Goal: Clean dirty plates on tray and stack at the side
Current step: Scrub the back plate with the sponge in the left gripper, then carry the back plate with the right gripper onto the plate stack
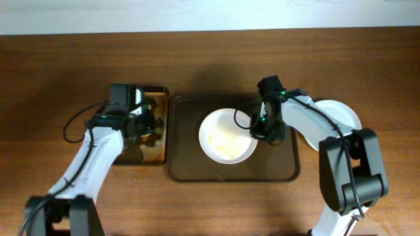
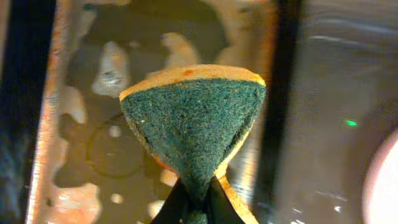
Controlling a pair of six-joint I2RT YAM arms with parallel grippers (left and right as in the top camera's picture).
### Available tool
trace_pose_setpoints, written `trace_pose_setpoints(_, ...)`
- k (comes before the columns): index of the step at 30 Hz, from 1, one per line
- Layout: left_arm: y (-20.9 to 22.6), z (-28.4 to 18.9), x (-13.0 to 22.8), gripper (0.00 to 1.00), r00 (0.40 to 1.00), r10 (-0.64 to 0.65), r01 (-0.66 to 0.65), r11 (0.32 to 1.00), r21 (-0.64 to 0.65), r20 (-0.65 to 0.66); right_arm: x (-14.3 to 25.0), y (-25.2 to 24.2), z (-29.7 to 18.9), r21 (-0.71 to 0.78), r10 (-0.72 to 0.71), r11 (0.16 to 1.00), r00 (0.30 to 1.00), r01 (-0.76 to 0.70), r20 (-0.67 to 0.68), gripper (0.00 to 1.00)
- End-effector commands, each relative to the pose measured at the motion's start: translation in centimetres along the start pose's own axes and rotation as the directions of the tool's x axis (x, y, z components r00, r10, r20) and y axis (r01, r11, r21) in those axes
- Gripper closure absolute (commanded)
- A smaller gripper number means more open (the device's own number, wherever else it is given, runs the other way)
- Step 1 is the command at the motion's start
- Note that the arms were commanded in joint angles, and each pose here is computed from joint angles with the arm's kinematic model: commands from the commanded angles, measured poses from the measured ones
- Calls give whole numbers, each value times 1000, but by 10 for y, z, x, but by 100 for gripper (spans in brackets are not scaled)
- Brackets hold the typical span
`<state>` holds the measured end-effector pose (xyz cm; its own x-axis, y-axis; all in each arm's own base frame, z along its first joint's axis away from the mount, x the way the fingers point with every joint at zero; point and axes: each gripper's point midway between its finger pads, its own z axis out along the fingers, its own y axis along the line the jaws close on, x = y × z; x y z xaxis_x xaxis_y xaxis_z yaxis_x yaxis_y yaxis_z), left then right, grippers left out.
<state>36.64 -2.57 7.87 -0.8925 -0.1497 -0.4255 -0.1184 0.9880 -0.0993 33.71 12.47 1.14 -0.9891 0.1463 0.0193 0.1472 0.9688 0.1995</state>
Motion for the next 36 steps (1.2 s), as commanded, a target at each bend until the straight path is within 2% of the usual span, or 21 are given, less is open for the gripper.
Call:
trace_pose_setpoints(1, 19, 33, 13, 100, 993, 80, -78, 997, 23, -88, 3, -4, 4, 25, 0, 1000, 1000, 0, -9, 92)
trace_pose_setpoints(3, 11, 53, 22, 100, 977, 177, -160, 977, 141, -115, 3, -4, 4, 26, 1, 1000, 1000, 0, -10, 94)
trace_pose_setpoints(6, 23, 77, 38, 100, 956, 238, -212, 964, 159, -170, 4, -4, 4, 27, 1, 1000, 1000, -1, -12, 95)
trace_pose_setpoints(7, 35, 83, 42, 100, 950, 245, -223, 966, 131, -191, 4, -4, 4, 27, 1, 1000, 1000, 0, -13, 95)
trace_pose_setpoints(8, 54, 85, 43, 100, 954, 205, -201, 979, 42, -217, 4, -4, 4, 28, 1, 1000, 1000, -1, -14, 95)
trace_pose_setpoints(9, 77, 84, 40, 100, 969, 103, -125, 988, -87, -223, 4, -5, 4, 28, 2, 1000, 1000, -1, -16, 95)
trace_pose_setpoints(10, 83, 81, 37, 95, 975, 63, -91, 988, -124, -212, 5, -5, 4, 29, 2, 1000, 1000, -1, -16, 96)
trace_pose_setpoints(11, 76, 77, 27, 100, 982, 47, -66, 993, -96, -183, 4, -5, 4, 28, 2, 1000, 1000, -1, -16, 96)
trace_pose_setpoints(12, 54, 72, 20, 100, 982, 105, -102, 994, 23, -156, 5, -5, 4, 29, 2, 1000, 1000, -1, -16, 96)
trace_pose_setpoints(13, 14, 60, 10, 100, 967, 243, -219, 946, 239, -74, 5, -5, 4, 29, 2, 1000, 1000, -1, -16, 96)
trace_pose_setpoints(14, 5, 54, -1, 100, 964, 264, -247, 930, 274, -28, 5, -5, 4, 29, 2, 1000, 1000, -1, -16, 96)
trace_pose_setpoints(17, 3, 54, 11, 100, 963, 258, -227, 931, 285, -76, 6, -5, 4, 30, 2, 1000, 1000, -2, -20, 96)
trace_pose_setpoints(19, 12, 56, 25, 100, 953, 265, -228, 946, 228, -148, 6, -5, 4, 32, 3, 999, 1000, -2, -22, 96)
trace_pose_setpoints(22, 52, 59, 25, 100, 976, 93, -106, 993, -54, -198, 6, -5, 4, 31, 3, 1000, 1000, -3, -22, 96)
trace_pose_setpoints(25, 53, 58, 21, 98, 977, 94, -107, 992, -61, -190, 6, -5, 4, 32, 3, 999, 1000, -3, -22, 96)
trace_pose_setpoints(26, 49, 57, 17, 89, 978, 100, -110, 993, -47, -181, 6, -5, 4, 32, 4, 999, 1000, -3, -22, 96)
trace_pose_setpoints(27, 44, 56, 14, 61, 977, 114, -123, 992, -40, -177, 5, -5, 4, 30, 3, 1000, 1000, -2, -18, 96)
trace_pose_setpoints(28, 37, 53, 13, 25, 975, 130, -138, 990, -32, -180, 3, -4, 4, 26, 1, 1000, 1000, -1, -9, 96)
trace_pose_setpoints(30, 26, 44, 7, 13, 974, 151, -157, 987, -23, -170, -2, -2, 4, 19, -3, 1000, 1000, 3, 10, 96)
trace_pose_setpoints(33, 22, 24, -3, 9, 986, 110, -115, 993, -27, -127, -8, 1, 4, 7, -13, 1000, 999, 13, 35, 96)
trace_pose_setpoints(36, 21, -2, -9, 9, 993, 82, -84, 996, -28, -85, -16, 6, -2, -3, -105, 994, 992, 105, 73, 96)
